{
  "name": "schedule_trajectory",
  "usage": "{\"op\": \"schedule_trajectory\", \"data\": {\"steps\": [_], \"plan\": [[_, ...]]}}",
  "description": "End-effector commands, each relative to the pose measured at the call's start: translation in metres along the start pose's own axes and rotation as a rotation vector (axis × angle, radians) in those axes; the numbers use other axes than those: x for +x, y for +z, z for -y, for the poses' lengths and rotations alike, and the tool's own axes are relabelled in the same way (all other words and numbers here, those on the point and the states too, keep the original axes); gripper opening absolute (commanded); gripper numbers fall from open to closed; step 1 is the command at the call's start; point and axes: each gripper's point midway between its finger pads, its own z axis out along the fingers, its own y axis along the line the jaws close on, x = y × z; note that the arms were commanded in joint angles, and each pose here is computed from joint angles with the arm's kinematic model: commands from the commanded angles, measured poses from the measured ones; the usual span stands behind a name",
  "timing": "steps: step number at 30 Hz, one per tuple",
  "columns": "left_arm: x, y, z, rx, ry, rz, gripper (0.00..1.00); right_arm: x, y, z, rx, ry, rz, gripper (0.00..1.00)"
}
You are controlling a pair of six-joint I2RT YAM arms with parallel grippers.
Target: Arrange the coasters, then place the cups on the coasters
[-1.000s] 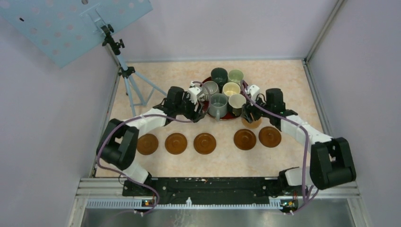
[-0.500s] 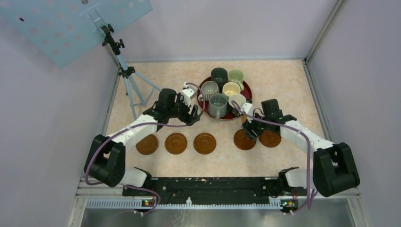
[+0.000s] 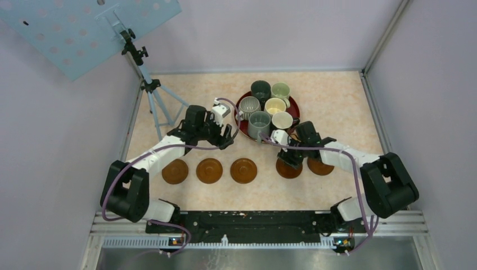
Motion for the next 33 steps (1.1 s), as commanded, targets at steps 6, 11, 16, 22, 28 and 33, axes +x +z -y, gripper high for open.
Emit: {"op": "schedule_trajectory", "data": {"steps": [6, 11, 16, 22, 28, 33], "plan": [[-0.022, -0.008, -0.007, -0.022, 0.022, 0.052, 0.81, -0.003, 0.018, -0.025, -0.073, -0.046, -0.033, 0.54], [-0.019, -0.008, -0.008, -0.021, 0.016, 0.048, 0.81, -0.009, 0.018, -0.033, -0.104, -0.048, -0.021, 0.53], [-0.018, -0.008, -0.009, -0.024, 0.014, 0.051, 0.81, -0.012, 0.020, -0.040, -0.124, -0.060, -0.018, 0.53], [-0.019, -0.008, -0.009, -0.024, 0.017, 0.052, 0.81, -0.018, 0.022, -0.041, -0.123, -0.058, -0.008, 0.53], [-0.018, -0.010, -0.009, -0.024, 0.022, 0.050, 0.81, -0.048, 0.009, -0.028, -0.082, -0.022, 0.051, 0.55], [-0.018, -0.010, -0.009, -0.021, 0.032, 0.048, 0.81, -0.086, -0.027, -0.026, -0.097, 0.037, 0.181, 0.57]]}}
